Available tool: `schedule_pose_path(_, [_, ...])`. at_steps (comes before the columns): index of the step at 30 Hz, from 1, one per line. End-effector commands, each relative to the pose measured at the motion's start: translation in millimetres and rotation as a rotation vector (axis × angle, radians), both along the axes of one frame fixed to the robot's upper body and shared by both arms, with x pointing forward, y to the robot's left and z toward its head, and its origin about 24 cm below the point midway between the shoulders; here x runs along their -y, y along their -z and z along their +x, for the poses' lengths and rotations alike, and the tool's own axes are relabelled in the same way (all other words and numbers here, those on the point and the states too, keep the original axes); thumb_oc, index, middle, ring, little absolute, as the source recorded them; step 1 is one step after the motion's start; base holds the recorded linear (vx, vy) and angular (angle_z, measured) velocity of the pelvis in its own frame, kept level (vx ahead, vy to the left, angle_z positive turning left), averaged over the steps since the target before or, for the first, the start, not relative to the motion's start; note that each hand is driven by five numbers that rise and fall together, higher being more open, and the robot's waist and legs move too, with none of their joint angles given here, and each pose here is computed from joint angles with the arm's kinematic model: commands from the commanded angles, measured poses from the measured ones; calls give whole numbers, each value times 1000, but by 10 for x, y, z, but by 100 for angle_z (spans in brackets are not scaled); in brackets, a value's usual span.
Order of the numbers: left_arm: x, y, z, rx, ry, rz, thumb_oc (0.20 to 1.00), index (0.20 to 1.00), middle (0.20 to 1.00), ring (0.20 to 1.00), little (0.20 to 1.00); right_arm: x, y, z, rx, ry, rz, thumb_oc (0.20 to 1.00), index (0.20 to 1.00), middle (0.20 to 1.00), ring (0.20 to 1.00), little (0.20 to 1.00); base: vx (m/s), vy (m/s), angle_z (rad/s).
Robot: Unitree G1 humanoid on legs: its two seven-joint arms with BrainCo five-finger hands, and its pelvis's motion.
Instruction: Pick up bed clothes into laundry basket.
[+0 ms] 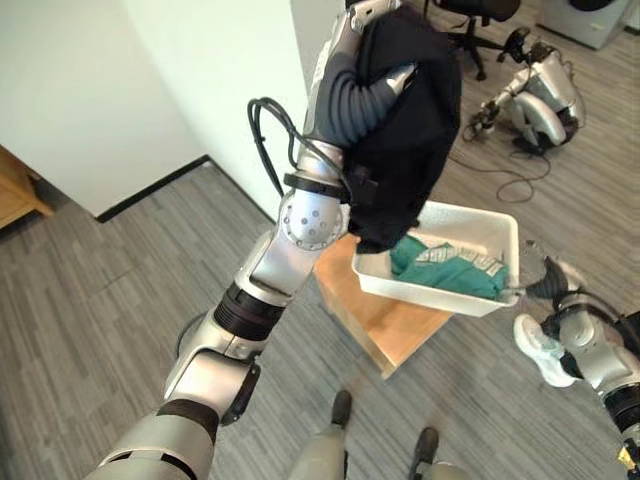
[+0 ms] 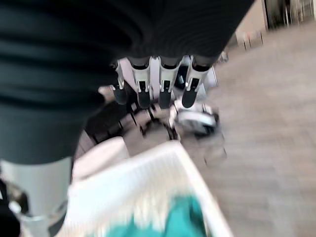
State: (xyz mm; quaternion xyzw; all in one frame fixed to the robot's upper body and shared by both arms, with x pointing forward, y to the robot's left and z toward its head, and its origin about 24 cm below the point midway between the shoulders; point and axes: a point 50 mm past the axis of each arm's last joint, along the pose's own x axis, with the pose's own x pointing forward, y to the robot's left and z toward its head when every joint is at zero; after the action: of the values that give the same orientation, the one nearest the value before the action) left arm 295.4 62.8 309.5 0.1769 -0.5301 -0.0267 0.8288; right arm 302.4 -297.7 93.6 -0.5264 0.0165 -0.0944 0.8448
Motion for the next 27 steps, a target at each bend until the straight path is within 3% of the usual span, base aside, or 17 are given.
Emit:
schedule_pose_path(1, [373,-478,-248,177,156,-54,200,200,200,200,200,-32,-430,66,141,-72,-75,1000,1000,1000,1000,1000,29,5,-5])
schedule_pose_path(8, [541,-455,-297,148,248,1,200,200,200,200,200,-330,-734,-19,242,-244,-57,1000,1000,1000,1000,1000,12,4,-3])
schedule_pose_path(12, [650,-383,-254,111,254,48,200,200,200,200,200,-261,-1002,-162,327,-258,-72,1000,1000,1000,1000,1000,12,23,-19])
schedule_pose_path(15, [704,-293,-170,66,236,77,200,200,200,200,200,-58,-1137,-239,360,-190,-106,1000,1000,1000,1000,1000,5,14,-45])
schedule_pose_path(17, [701,-232,-131,53,210,101,200,200,200,200,200,202,-846,-229,219,-56,-170,1000,1000,1000,1000,1000,-10,-2,-42])
schedule_pose_path(19, [720,-267,-174,78,206,105,200,200,200,200,200,318,-777,-243,217,31,-180,1000,1000,1000,1000,1000,12,10,-21])
schedule_pose_path(27, [611,-453,-32,162,2,176,200,200,200,200,200,356,-400,-187,121,114,-113,1000,1000,1000,1000,1000,1,24,-23])
